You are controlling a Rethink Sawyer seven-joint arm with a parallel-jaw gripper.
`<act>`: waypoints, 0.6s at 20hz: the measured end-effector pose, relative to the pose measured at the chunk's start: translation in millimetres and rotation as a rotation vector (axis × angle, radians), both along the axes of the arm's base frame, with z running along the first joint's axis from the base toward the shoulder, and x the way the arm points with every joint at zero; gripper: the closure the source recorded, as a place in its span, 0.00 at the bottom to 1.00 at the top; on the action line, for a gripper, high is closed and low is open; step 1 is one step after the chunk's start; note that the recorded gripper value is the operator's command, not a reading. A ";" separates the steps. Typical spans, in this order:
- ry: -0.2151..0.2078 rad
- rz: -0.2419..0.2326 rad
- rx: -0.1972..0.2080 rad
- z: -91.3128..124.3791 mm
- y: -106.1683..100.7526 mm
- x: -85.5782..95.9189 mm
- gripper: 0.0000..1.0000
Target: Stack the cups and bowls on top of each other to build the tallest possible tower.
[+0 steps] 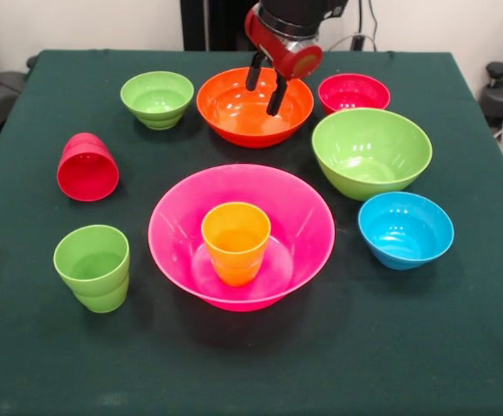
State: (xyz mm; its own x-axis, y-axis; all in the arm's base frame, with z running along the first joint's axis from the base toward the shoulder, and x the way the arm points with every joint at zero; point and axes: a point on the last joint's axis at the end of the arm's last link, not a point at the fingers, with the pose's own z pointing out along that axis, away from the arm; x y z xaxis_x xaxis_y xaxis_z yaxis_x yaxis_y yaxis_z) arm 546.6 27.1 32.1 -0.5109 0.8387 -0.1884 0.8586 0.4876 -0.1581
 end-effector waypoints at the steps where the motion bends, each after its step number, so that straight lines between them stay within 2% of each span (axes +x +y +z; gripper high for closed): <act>1: 0.004 0.001 0.000 -1.8 0.8 -1.5 0.00; 12: 0.045 0.010 -0.002 -20.0 5.7 -14.0 0.00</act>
